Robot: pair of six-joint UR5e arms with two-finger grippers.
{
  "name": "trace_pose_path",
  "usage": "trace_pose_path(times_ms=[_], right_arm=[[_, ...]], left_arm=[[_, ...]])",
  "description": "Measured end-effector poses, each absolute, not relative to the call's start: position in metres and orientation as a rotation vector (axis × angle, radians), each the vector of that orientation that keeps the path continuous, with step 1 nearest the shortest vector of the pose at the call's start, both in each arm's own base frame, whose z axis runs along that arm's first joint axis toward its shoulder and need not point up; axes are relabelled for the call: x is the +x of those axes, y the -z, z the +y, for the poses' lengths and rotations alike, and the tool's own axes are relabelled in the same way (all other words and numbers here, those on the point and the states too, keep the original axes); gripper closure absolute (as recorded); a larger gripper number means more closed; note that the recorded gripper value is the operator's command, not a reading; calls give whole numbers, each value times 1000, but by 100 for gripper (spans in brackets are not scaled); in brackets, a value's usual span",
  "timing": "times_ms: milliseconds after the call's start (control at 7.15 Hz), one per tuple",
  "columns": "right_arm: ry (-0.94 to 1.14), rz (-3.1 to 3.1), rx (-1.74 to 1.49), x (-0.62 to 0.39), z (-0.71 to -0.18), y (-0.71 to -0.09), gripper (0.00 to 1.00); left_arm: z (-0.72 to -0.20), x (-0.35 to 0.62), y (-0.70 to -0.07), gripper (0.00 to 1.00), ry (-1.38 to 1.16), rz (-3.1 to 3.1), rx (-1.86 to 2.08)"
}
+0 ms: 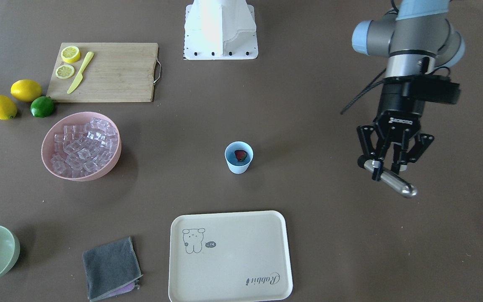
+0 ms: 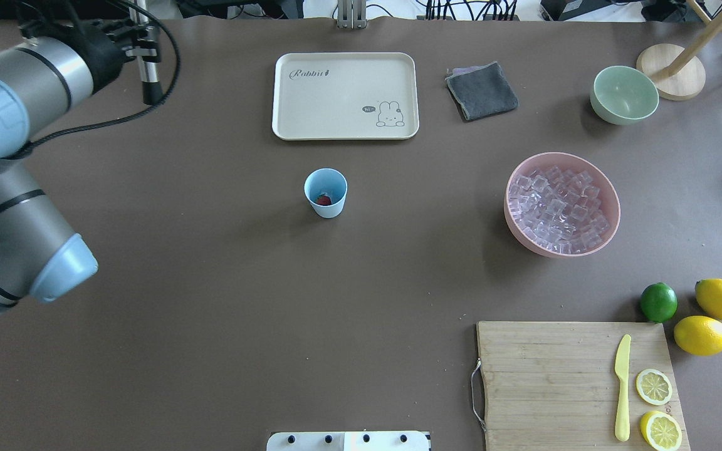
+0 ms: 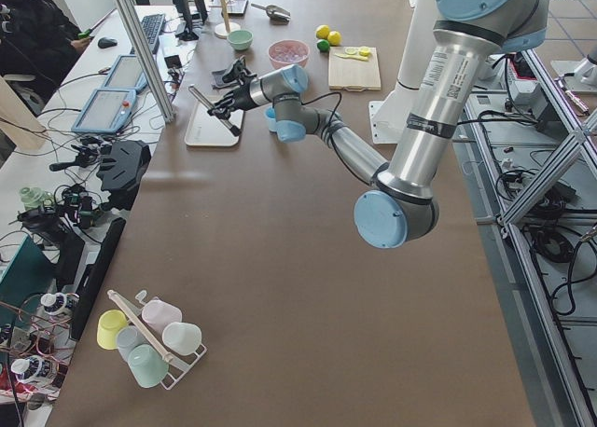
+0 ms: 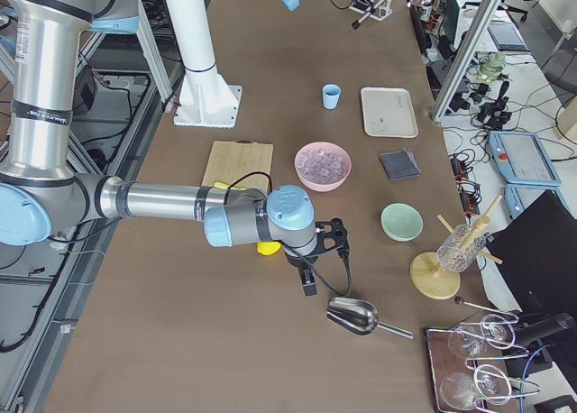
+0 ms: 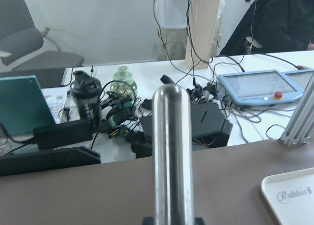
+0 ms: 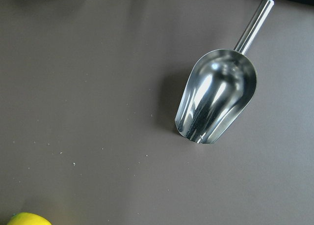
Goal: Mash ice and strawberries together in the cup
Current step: 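Lift the metal pestle rod upright with the left gripper, then carry the pestle rod with the left gripper above the blue cup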
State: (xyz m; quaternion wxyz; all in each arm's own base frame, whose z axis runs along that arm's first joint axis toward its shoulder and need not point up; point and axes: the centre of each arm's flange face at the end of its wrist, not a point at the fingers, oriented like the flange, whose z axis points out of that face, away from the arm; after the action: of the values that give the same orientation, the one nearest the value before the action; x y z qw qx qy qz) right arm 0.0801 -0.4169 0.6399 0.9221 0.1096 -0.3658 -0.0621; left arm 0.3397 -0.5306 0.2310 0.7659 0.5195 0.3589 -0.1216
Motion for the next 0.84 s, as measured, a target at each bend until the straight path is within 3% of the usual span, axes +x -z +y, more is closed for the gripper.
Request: trace_pose_path(times_ms=[419,839], right_arm=[[96,-735,195,88,-414,-653,0],[78,-736,195,95,-412,-655,0]], left_arm=[[-480,482,-109,74,279,742,1201],[-470,530,-114,74,342,782,1187]])
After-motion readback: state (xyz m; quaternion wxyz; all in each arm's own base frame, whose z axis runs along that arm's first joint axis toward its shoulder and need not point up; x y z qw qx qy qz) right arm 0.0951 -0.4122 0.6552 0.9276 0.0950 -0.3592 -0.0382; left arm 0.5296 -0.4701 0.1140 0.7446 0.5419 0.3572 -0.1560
